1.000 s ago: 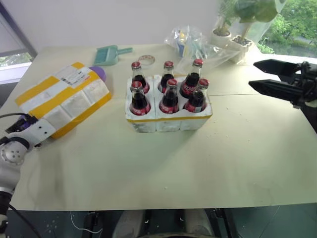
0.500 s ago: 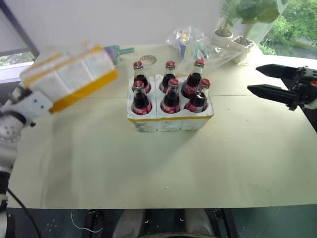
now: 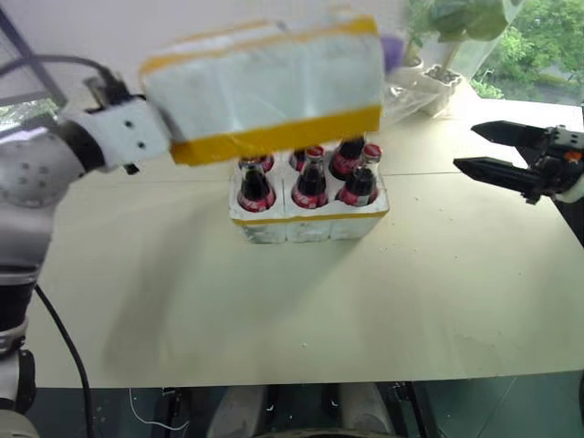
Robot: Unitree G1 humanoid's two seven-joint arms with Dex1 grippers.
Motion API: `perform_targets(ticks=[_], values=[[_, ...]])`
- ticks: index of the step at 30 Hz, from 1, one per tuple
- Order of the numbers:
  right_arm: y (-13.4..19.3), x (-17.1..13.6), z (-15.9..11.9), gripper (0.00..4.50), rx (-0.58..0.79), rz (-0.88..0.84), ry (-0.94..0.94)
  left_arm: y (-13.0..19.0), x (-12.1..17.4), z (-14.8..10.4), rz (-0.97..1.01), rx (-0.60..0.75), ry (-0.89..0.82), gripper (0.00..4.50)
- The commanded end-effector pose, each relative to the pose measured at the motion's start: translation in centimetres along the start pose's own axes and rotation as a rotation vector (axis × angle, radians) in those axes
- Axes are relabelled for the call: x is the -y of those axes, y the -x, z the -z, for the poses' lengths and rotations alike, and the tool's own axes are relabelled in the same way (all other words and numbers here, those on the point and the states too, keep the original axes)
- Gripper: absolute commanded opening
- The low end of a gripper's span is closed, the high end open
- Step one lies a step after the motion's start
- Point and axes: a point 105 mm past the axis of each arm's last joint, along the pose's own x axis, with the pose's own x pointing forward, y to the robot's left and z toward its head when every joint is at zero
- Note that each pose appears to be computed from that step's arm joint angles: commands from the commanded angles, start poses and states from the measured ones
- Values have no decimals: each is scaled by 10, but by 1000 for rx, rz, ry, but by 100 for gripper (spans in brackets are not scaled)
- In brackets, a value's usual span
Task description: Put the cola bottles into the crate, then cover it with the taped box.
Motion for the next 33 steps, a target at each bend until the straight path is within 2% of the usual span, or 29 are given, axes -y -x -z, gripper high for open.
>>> perform_targets(ticks=[1, 3, 10, 18, 21, 24, 25, 26, 33], values=[[5, 1, -11, 450, 48, 25, 27, -3, -9, -18, -12, -3, -146, 113], [6, 2, -12, 450, 67, 37, 14, -11, -8, -24, -38, -5, -277, 113], [9, 0, -11, 450, 78, 59, 6, -19, -1, -30, -17, 11, -392, 113], [11, 0, -10, 450, 89, 80, -4, -23, 13, -35, 25, 28, -389, 113], [12, 1, -9, 450, 92, 85, -7, -21, 15, -31, 46, 10, -387, 207], [11, 3, -9, 450, 96, 90, -11, -19, 17, -27, 66, -7, -404, 353], [11, 3, -9, 450, 99, 91, -13, -18, 16, -26, 62, -14, -411, 416], [10, 3, -9, 450, 102, 90, -15, -18, 15, -25, 60, -19, -417, 444], [7, 4, -8, 450, 108, 83, -25, -2, 39, -2, 205, -102, -419, 444]])
